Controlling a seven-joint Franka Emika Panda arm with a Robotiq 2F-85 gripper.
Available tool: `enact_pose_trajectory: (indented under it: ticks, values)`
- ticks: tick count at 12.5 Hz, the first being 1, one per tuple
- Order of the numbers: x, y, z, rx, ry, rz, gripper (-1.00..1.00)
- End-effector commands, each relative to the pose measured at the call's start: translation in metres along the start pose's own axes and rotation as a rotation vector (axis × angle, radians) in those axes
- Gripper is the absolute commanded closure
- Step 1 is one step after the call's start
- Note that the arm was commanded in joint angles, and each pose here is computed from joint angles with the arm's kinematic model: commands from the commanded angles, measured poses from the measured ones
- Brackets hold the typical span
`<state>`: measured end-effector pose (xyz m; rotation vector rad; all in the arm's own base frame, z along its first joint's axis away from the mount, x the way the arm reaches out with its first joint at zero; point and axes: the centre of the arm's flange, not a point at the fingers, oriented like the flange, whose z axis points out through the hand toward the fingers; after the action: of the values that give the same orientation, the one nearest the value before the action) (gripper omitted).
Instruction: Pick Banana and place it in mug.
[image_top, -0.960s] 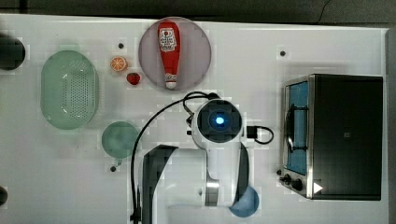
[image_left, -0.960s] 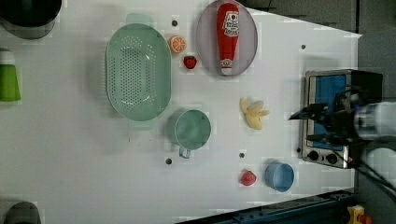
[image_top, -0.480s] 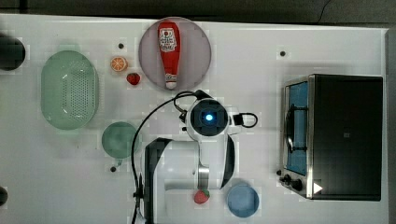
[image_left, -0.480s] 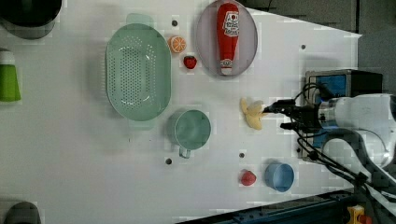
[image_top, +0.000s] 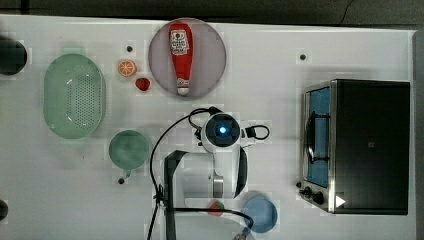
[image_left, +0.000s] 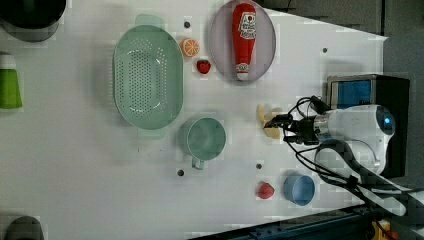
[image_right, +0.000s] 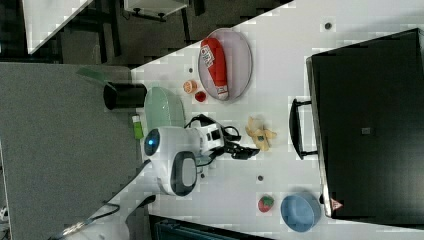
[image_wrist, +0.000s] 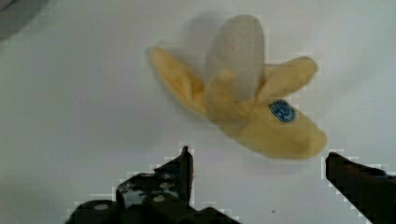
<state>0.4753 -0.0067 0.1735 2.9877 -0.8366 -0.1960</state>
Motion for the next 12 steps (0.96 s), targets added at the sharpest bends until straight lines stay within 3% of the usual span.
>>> enact_pose_trajectory:
  ticks: [1,3,8,10,12]
  values:
    - [0.015,0.005,0.012,0.032,0.063,-0.013,-1.0]
    - [0.015,0.003,0.024,0.04,0.077,-0.017,-0.93]
    - [0.019,0.005,0.026,0.046,0.093,-0.01,0.25]
    - [0.021,0.004,0.018,0.054,0.107,-0.01,0.26]
    - [0.026,0.004,-0.011,0.078,0.152,-0.004,0.26]
